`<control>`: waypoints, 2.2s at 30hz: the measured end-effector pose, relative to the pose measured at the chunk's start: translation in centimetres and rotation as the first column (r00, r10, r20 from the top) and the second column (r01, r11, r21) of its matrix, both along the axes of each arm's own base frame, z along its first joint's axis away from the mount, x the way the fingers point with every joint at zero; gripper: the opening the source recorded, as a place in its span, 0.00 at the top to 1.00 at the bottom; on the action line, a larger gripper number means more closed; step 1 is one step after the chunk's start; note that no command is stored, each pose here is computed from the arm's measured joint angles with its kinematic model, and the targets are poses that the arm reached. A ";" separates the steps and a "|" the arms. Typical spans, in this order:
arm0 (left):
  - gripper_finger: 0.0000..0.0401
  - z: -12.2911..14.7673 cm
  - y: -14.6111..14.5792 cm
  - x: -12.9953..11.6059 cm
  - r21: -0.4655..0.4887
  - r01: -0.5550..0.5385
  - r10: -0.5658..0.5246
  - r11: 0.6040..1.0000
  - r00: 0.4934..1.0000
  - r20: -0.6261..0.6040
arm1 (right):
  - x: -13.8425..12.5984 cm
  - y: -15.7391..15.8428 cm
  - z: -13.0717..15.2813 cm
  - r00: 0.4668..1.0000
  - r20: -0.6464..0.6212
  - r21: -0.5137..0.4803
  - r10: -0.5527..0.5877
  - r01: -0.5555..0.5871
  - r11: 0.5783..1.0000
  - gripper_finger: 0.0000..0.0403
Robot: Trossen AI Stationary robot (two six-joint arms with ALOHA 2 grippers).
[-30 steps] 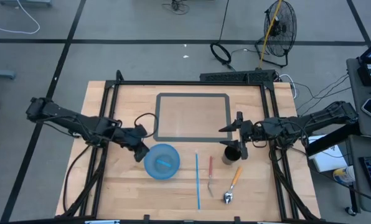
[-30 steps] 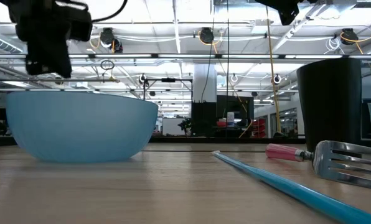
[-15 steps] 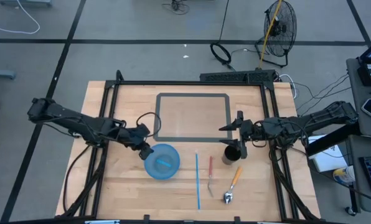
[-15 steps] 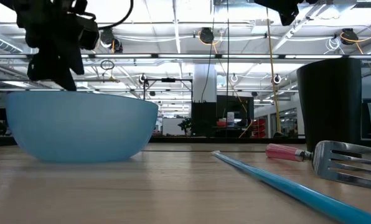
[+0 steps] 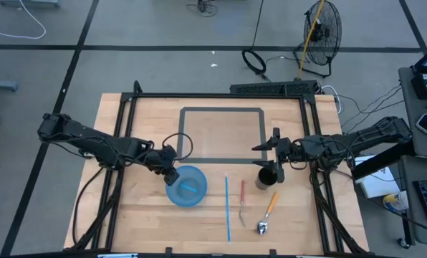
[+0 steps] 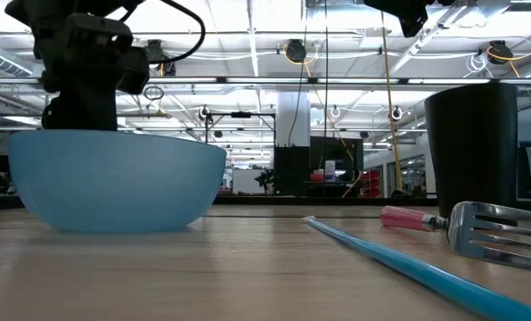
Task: Pick & Place Utensil
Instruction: Put the blue bowl on the left side of the placemat
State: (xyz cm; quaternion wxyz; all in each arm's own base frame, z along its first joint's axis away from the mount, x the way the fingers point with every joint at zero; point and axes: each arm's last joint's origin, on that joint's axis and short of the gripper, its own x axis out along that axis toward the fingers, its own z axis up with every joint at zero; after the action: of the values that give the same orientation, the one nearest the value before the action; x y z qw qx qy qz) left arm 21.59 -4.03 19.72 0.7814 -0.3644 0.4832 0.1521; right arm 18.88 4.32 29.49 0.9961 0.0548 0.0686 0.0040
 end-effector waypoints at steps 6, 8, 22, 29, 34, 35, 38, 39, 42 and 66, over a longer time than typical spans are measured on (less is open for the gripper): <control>0.53 -0.2 0.1 -0.3 0.023 0.006 -0.005 1.000 0.999 -0.038 | 0.0 0.0 0.0 1.000 0.000 0.000 0.000 0.000 1.000 0.47; 0.53 -0.3 0.2 -0.5 0.042 0.004 -0.001 0.999 0.998 -0.056 | 0.0 0.0 0.0 1.000 0.000 0.000 0.000 0.000 1.000 0.47; 0.54 -0.3 0.0 -0.6 0.014 0.061 -0.060 0.998 0.996 -0.066 | 0.0 0.0 0.0 1.000 -0.001 0.008 -0.001 0.001 1.000 0.47; 0.54 -0.3 0.0 -0.6 -0.001 0.032 -0.032 1.000 0.997 -0.069 | 0.0 0.0 0.0 1.000 -0.001 0.008 -0.001 0.001 1.000 0.47; 0.54 -0.3 0.0 -0.6 -0.004 0.021 -0.021 1.000 0.997 -0.070 | 0.0 0.0 0.0 1.000 -0.001 0.008 -0.001 0.001 1.000 0.47; 0.54 -0.4 0.0 -0.5 0.001 0.018 -0.018 1.000 0.997 -0.073 | 0.0 0.0 0.0 1.000 -0.001 0.008 -0.001 0.001 1.000 0.47; 0.54 -1.0 0.1 0.0 0.013 0.015 -0.014 1.000 0.996 -0.089 | 0.0 0.0 0.0 1.000 -0.001 0.008 -0.001 0.001 1.000 0.47; 0.54 -1.3 0.0 0.1 0.012 0.016 -0.014 1.000 0.995 -0.096 | 0.0 0.0 0.0 1.000 -0.001 0.011 -0.001 0.001 1.000 0.47; 0.54 -2.2 -0.1 0.9 -0.005 0.027 -0.027 1.000 0.994 -0.105 | 0.0 0.0 -0.1 1.000 -0.005 0.023 -0.003 0.003 1.000 0.47; 0.54 -4.1 -0.3 1.7 -0.024 0.016 -0.020 1.000 0.984 -0.175 | 0.0 0.0 -0.1 1.000 -0.005 0.025 -0.001 0.001 1.000 0.47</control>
State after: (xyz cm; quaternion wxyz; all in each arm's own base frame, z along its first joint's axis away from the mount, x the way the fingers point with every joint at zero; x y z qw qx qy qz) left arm 23.31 -4.36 15.64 0.7332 -0.3539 0.5550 0.1711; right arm 18.87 4.32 29.43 0.9952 0.0675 0.0708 0.0042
